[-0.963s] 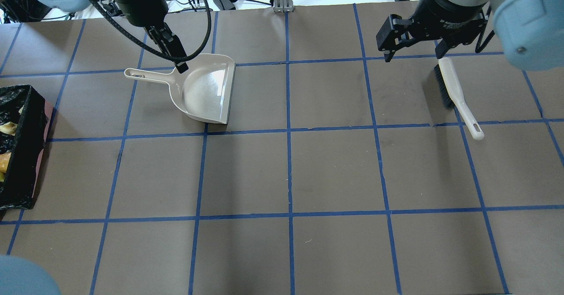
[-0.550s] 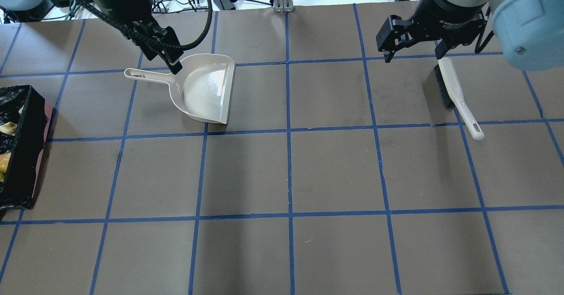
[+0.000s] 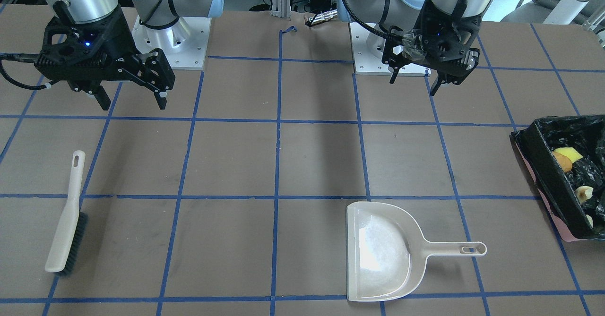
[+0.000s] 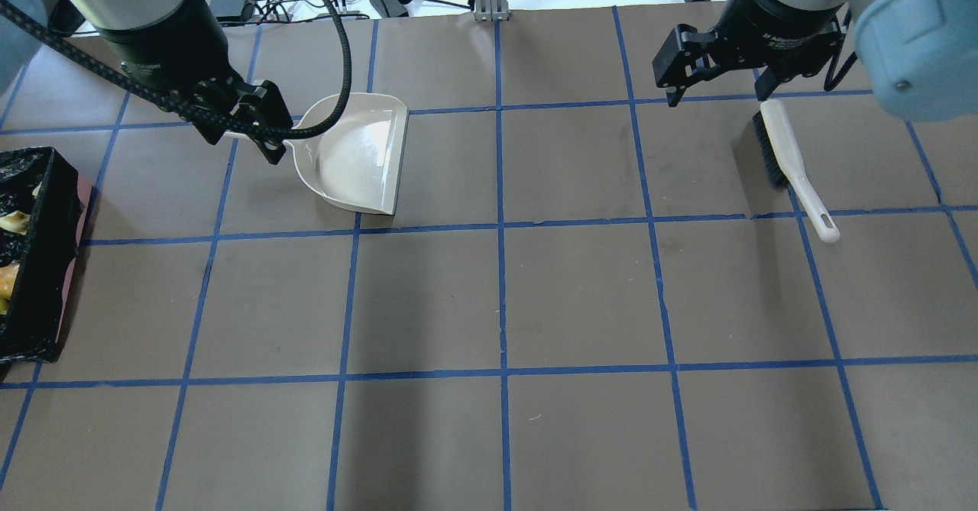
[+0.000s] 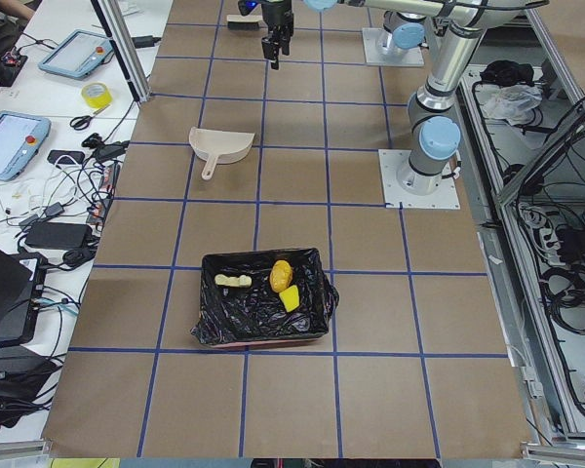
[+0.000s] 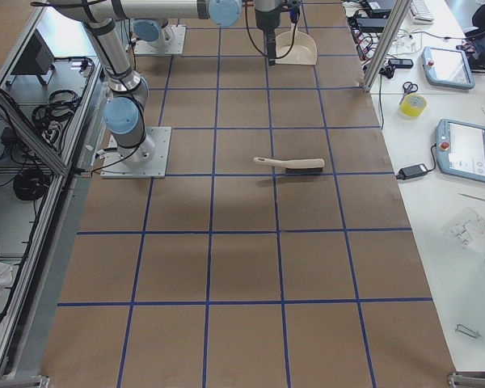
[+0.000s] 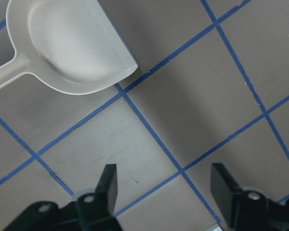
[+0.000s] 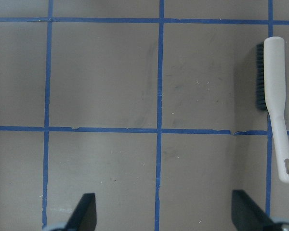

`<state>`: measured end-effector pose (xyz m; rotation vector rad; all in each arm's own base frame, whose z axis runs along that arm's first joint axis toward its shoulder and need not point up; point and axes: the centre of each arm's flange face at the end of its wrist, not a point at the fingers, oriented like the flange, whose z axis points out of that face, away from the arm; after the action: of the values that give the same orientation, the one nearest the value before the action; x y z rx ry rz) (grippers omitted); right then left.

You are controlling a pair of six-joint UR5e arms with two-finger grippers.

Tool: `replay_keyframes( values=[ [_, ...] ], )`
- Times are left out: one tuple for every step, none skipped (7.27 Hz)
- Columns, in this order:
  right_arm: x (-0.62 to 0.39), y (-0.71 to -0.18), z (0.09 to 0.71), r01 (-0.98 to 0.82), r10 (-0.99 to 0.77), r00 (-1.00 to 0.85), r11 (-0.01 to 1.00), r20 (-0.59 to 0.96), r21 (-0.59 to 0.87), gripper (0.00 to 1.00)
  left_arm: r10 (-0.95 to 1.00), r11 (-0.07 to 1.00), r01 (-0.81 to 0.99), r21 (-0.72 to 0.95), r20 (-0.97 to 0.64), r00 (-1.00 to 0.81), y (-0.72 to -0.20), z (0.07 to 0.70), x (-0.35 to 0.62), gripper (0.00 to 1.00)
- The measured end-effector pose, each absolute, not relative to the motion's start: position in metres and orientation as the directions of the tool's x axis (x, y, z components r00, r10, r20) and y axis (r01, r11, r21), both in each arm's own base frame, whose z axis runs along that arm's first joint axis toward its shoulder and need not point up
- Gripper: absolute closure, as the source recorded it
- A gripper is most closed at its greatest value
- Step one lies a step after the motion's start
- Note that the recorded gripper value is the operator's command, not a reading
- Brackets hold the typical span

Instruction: Sweep and dump trash into bin

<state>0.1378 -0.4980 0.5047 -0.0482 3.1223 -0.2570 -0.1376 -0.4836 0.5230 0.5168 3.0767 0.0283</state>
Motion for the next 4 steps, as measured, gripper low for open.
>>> replay_keyframes(
  values=[
    [0.1381,-0.4984,0.5039,-0.03,-0.032,-0.999,0.986,-0.006,-0.162,0.0,0.279,0.96,0.279,0.005,-0.022,-0.96,-0.4835,0.5234,-0.1367,0.2],
    [0.1383,-0.4985,0.5036,-0.031,-0.032,-0.999,0.986,-0.006,-0.162,0.0,0.243,0.97,0.243,-0.005,-0.018,-0.97,-0.4841,0.5238,-0.1352,0.2],
    [0.1382,-0.499,0.5029,-0.03,-0.031,-0.999,0.986,-0.006,-0.161,0.0,0.214,0.977,0.214,-0.014,-0.009,-0.977,-0.4851,0.5244,-0.134,0.2],
    [0.1382,-0.4993,0.5027,-0.03,-0.031,-0.999,0.986,-0.007,-0.161,0.0,0.192,0.981,0.192,-0.022,-0.005,-0.981,-0.4855,0.5254,-0.1337,0.2]
  ],
)
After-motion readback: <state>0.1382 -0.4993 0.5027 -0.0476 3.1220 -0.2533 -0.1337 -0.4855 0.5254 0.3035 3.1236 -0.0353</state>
